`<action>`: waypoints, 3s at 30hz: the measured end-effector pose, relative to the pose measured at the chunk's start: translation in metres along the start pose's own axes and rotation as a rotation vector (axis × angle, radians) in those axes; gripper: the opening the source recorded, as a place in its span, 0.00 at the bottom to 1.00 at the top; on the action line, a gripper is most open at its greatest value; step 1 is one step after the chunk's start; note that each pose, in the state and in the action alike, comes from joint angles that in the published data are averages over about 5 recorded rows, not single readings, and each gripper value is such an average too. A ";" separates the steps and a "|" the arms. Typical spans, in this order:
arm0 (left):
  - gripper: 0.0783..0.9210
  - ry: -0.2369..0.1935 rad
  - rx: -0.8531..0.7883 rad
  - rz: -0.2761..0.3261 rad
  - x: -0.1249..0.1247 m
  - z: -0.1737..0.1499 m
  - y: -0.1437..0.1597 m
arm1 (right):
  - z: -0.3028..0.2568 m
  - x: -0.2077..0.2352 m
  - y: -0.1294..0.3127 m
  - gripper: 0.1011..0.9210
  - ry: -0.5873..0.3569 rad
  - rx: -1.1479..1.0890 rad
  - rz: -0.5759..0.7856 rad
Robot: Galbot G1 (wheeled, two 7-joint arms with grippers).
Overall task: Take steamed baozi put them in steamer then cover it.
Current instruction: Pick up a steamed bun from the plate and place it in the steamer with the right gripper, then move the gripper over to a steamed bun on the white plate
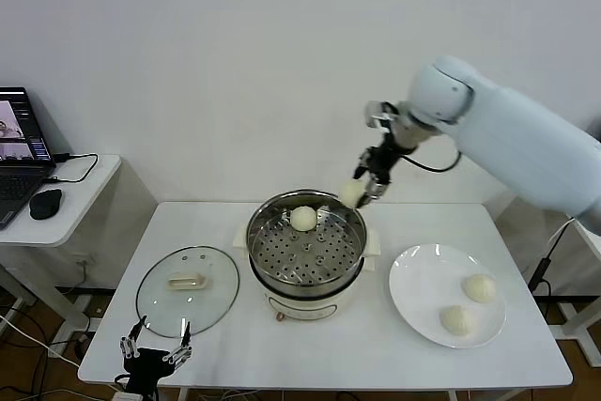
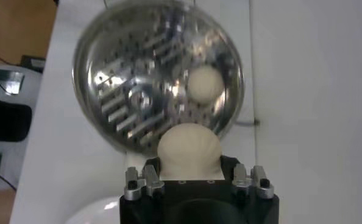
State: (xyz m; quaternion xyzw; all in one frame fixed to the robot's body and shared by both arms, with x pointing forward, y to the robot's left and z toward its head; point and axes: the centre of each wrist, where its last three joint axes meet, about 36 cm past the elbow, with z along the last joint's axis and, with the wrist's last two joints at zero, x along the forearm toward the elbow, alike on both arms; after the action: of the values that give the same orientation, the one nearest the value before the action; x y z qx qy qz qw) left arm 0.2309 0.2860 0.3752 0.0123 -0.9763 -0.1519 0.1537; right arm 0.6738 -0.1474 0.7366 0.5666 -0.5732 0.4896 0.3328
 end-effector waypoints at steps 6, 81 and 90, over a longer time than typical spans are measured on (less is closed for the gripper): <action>0.88 -0.014 0.008 -0.004 0.000 -0.004 0.000 | -0.047 -0.031 -0.009 0.62 0.021 0.040 -0.043; 0.88 -0.036 0.033 0.016 -0.008 -0.013 0.001 | 0.100 -0.005 0.038 0.88 0.040 -0.050 -0.001; 0.88 -0.020 0.034 0.022 -0.004 -0.010 -0.001 | 0.170 -0.008 0.083 0.88 0.126 -0.082 -0.012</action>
State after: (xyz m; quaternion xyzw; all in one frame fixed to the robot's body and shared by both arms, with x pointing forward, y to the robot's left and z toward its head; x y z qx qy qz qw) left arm 0.2379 0.2827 0.3823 0.0029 -0.9803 -0.1339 0.1454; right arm 0.6238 -0.3143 0.6626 0.5238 -0.5673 0.4987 0.3939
